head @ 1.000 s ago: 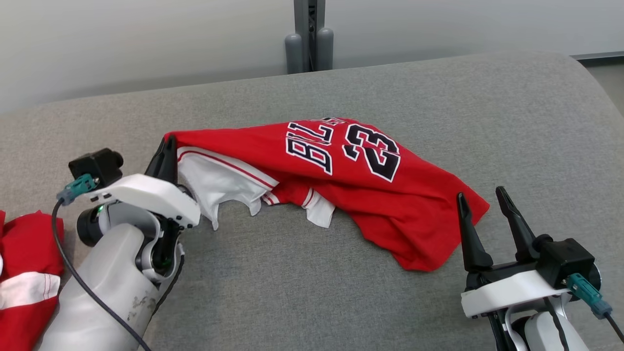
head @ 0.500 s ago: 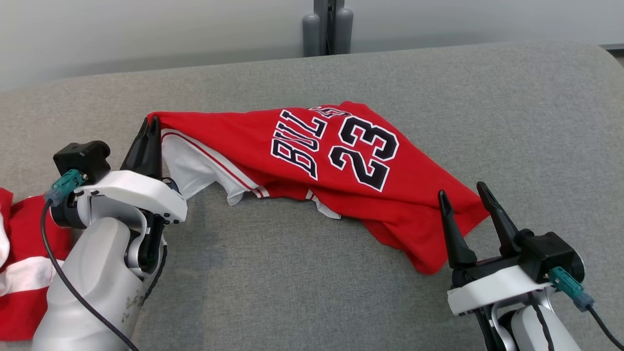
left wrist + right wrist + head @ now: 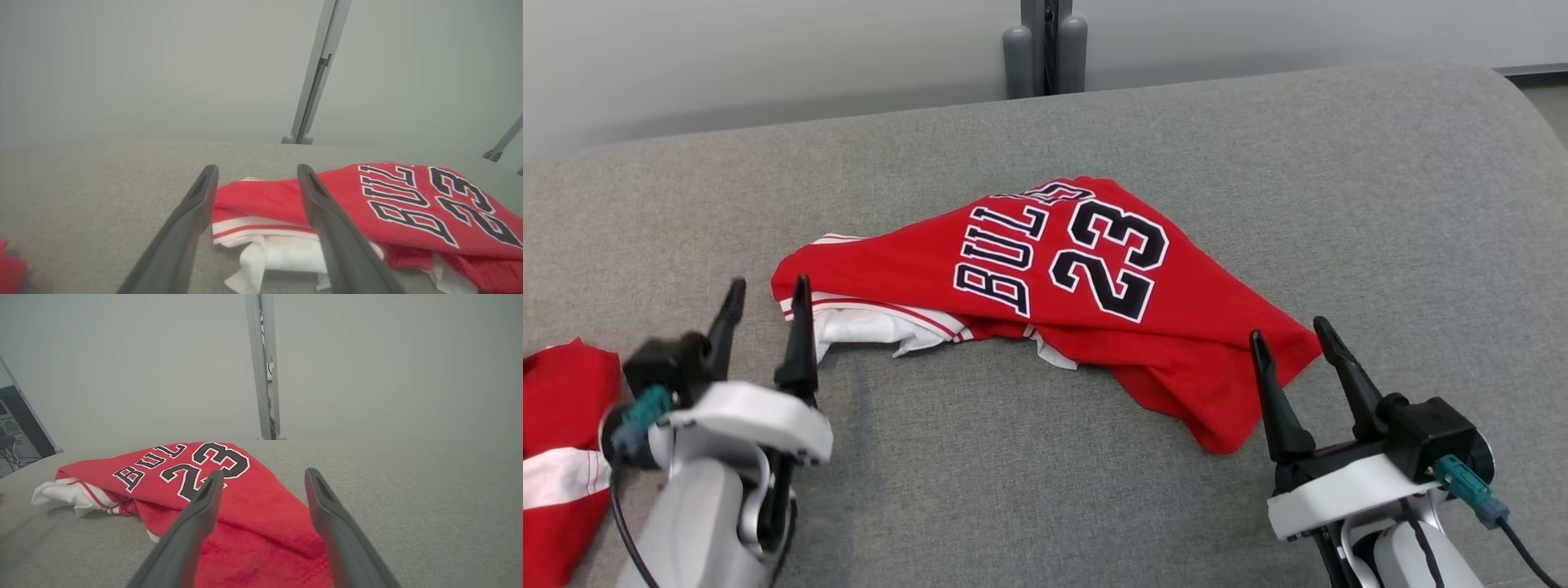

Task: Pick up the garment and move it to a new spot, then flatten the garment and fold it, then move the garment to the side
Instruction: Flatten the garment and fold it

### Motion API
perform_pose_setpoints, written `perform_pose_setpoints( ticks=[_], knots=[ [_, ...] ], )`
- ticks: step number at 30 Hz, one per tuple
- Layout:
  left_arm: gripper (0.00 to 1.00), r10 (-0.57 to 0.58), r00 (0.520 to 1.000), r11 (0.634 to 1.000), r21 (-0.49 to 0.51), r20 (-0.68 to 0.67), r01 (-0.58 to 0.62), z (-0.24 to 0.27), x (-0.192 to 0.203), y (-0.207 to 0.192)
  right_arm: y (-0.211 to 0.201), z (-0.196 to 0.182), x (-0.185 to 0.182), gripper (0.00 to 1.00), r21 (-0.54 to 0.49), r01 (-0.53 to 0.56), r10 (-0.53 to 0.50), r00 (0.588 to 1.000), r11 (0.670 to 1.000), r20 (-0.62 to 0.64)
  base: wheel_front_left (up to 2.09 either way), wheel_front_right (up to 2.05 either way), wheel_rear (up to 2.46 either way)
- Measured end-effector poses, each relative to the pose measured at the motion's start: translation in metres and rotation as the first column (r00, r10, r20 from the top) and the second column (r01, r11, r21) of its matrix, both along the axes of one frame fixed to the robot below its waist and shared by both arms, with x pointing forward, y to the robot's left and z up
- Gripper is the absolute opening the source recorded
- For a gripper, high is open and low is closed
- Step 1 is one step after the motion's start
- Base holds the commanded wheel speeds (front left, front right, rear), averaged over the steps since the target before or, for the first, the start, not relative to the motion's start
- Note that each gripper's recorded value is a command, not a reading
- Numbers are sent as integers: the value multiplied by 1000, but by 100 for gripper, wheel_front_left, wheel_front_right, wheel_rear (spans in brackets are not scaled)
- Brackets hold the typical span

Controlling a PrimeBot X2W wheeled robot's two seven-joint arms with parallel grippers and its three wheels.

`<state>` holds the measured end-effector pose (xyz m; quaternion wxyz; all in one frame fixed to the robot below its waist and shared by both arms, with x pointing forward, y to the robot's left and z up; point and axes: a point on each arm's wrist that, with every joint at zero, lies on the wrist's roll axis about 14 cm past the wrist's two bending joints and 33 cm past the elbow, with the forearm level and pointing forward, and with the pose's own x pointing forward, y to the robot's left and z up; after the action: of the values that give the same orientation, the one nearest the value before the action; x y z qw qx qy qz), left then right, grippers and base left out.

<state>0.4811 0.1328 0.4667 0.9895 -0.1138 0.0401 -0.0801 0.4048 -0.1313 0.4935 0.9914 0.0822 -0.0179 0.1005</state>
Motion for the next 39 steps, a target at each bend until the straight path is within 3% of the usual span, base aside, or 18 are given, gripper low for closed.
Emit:
perform_pose_setpoints(
  ticks=[7, 10, 23, 24, 28, 29, 33, 39],
  knots=[
    [100, -34, 992, 997, 66, -122, 42, -48, -49, -5, -1, -1, -4, 100, 10, 6, -6, 1000, 1000, -6, 0, 0, 0],
    [100, -39, 983, 986, 151, -177, 66, -68, -60, 0, 0, 0, -4, 100, 15, 3, -3, 1000, 1000, -4, 0, 0, 0],
    [100, -58, 963, 931, 335, -264, 148, -94, -37, 3, -9, -2, -8, 100, 13, 25, -25, 1000, 1000, -12, 0, 0, 0],
    [63, -66, 958, 922, 349, -280, 166, -98, -33, 1, -13, -2, -8, 100, 10, 37, -37, 999, 999, -12, 0, 0, 0],
    [18, -83, 958, 913, 363, -275, 184, -95, -21, -5, -18, -3, -9, 100, 7, 51, -51, 999, 999, -15, 0, 0, 0],
    [0, -87, 958, 912, 365, -274, 187, -94, -20, -6, -19, -3, -9, 100, 7, 52, -52, 999, 999, -14, 0, 0, 0],
    [0, -122, 940, 907, 349, -317, 236, -103, -28, -11, -20, -1, -10, 100, 6, 55, -55, 998, 998, -9, 0, 0, 0],
    [0, -192, 925, 941, 207, -327, 268, -97, -34, -33, -24, 3, -10, 100, 3, 64, -64, 998, 998, 2, 0, 0, 0]
  ],
)
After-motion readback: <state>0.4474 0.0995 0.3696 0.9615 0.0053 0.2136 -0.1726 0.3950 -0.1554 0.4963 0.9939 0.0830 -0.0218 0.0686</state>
